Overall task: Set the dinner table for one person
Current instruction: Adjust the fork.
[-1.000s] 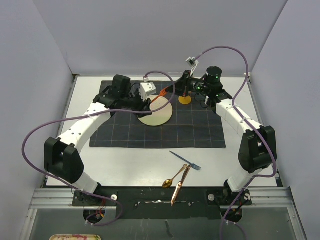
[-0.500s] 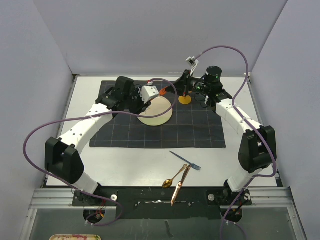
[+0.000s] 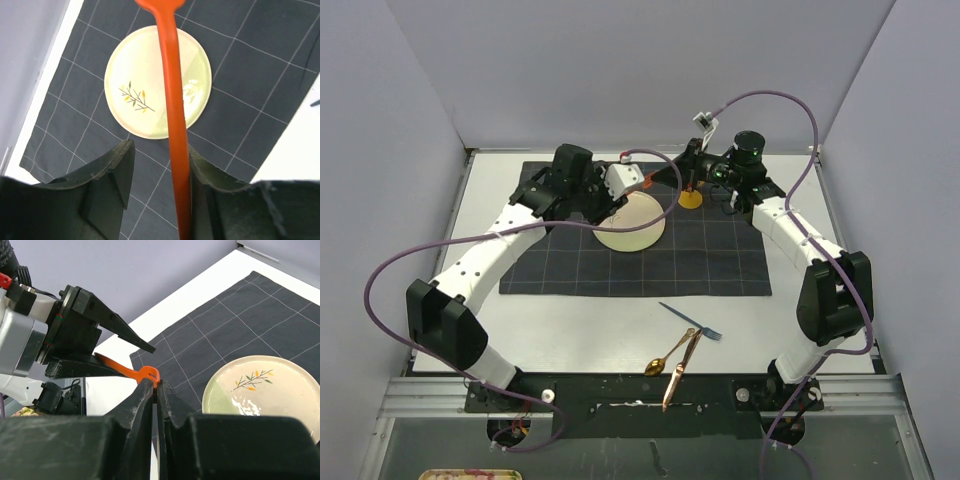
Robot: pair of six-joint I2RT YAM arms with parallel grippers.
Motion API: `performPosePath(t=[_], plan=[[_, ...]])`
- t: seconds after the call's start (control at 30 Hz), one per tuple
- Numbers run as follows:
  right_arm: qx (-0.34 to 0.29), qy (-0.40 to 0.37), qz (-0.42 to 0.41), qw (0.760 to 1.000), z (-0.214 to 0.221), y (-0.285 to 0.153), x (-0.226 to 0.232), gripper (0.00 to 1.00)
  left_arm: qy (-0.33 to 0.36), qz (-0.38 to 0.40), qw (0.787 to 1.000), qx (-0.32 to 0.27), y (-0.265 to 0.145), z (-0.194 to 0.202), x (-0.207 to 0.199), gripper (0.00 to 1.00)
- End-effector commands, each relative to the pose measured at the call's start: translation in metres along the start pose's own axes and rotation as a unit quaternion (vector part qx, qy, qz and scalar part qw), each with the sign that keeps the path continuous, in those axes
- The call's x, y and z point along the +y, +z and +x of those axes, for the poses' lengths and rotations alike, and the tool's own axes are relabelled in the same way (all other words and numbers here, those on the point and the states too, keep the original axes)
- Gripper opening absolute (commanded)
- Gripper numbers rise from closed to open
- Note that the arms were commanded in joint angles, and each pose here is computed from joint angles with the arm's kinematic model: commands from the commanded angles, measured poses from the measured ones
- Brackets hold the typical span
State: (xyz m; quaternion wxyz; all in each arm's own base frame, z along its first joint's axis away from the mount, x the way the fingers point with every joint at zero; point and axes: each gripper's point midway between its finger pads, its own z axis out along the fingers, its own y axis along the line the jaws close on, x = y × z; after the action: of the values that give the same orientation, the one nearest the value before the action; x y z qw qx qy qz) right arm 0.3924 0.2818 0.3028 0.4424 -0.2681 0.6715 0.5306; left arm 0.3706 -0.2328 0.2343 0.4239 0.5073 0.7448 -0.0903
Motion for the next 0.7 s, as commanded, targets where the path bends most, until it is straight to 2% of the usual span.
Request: performPosePath(t=[0.0, 0.43, 0.57, 0.67], plan=[[-0.016, -0.035, -0.017, 0.999, -0.021, 0.000, 0.011, 0.00, 0.001, -0.008, 0.999, -0.042, -0.040, -0.028, 0.000, 0.40], [-0.017, -0.042, -0.010, 0.999, -0.023, -0.002, 0.012, 0.00, -0.003, 0.017, 0.999, -0.030, -0.056, -0.012, -0.022, 0.44], [-0.015, -0.047, -0.008, 0.999, -0.023, -0.004, 0.014, 0.00, -0.006, 0.017, 0.999, -0.030, -0.054, -0.011, -0.022, 0.37], [-0.016, -0.049, -0.005, 0.999, -0.023, -0.005, 0.014, 0.00, -0.001, 0.017, 0.999, -0.028, -0.054, -0.011, -0.024, 0.24]])
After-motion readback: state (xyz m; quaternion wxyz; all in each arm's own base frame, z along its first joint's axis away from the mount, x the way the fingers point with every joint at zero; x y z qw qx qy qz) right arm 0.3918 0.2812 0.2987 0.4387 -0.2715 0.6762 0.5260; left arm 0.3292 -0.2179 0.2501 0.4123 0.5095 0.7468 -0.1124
